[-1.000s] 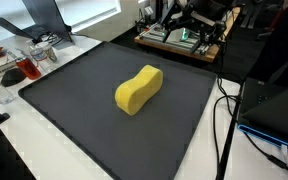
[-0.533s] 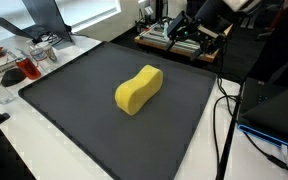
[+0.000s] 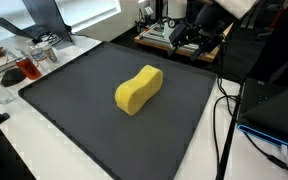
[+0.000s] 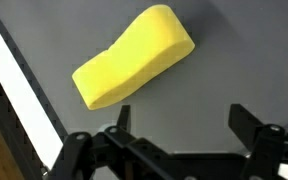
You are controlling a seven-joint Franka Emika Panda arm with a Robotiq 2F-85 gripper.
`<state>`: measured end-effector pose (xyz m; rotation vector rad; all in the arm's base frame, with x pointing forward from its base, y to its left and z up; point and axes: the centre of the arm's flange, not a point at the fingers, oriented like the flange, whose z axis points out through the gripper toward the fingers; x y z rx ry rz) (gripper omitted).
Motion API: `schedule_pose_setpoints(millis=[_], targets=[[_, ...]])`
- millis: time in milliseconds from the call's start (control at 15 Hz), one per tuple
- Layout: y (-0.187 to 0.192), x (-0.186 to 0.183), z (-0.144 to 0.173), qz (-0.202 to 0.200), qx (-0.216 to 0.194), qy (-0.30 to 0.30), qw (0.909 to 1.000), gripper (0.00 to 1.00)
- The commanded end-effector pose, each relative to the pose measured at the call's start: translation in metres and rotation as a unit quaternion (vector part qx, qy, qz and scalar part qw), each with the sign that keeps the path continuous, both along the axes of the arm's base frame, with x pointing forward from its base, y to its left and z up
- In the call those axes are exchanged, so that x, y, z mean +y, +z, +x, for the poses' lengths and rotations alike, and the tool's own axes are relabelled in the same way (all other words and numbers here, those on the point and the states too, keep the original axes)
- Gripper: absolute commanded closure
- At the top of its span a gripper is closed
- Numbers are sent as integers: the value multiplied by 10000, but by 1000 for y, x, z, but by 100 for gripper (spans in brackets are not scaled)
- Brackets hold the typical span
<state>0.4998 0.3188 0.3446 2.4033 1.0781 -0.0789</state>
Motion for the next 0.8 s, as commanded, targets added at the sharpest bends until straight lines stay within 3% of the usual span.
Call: schedule_pose_setpoints(millis=[0,467,733], targets=[[6,-34,-44,372,-52,353,9987,0],[17,-99,-83,1347,-274,69,9905,0],[21,-145,-96,2042,-287,-245,9782,0]])
